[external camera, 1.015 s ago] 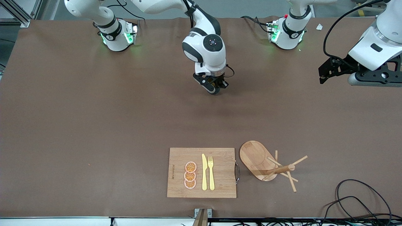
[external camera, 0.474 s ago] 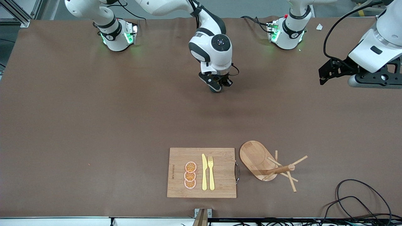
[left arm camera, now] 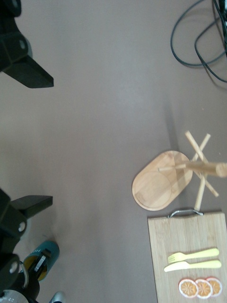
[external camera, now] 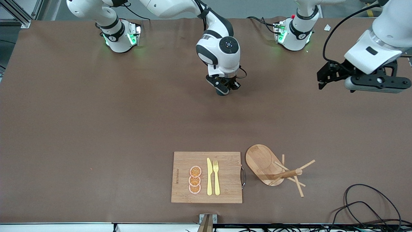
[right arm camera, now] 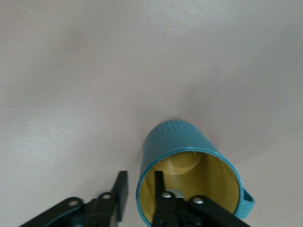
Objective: Pass cup and hang on rack
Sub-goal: 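Set the mug down with the right gripper while the left gripper approaches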
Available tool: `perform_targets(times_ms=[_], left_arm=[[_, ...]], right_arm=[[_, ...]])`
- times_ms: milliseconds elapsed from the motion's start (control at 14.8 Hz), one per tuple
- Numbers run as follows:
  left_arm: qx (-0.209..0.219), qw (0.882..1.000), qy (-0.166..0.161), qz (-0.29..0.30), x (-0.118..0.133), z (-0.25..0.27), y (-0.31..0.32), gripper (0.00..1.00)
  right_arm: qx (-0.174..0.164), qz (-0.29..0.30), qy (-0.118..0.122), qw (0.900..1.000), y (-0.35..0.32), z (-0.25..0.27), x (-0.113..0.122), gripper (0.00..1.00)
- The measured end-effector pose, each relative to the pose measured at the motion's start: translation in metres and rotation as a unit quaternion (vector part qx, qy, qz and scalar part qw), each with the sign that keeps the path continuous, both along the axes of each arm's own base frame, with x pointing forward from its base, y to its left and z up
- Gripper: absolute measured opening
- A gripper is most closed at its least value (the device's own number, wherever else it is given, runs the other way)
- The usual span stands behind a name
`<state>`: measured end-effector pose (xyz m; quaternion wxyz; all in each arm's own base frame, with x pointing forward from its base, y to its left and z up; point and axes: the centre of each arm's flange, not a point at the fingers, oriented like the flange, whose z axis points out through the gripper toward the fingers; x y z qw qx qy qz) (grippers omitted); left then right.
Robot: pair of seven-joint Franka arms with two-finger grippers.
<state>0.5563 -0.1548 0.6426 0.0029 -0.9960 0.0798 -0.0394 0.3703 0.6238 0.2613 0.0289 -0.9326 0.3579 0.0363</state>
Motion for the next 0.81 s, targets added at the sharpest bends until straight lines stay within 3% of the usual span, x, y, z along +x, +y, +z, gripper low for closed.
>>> perform_targets(times_ms=[271,474,812], left_arm=[[0.022,0.999,-0.001,-0.030,0.004,-0.019,-0.033,1.00],[0.027,0.999,-0.002,-0.021,-0.001,-0.026,-0.062,1.00],[0.026,0.999,0.005,0.021,-0.009,-0.038,-0.095,1.00]], right_arm=[[-0.023,-0.001,0.010,1.000,-0.015,0.011,0.021,0.76],[-0.039,0.035,0.020,0.998,-0.041,0.041,0.051,1.00],[-0.044,0.099,0.010,0.994,-0.117,0.144,0.109,1.00]])
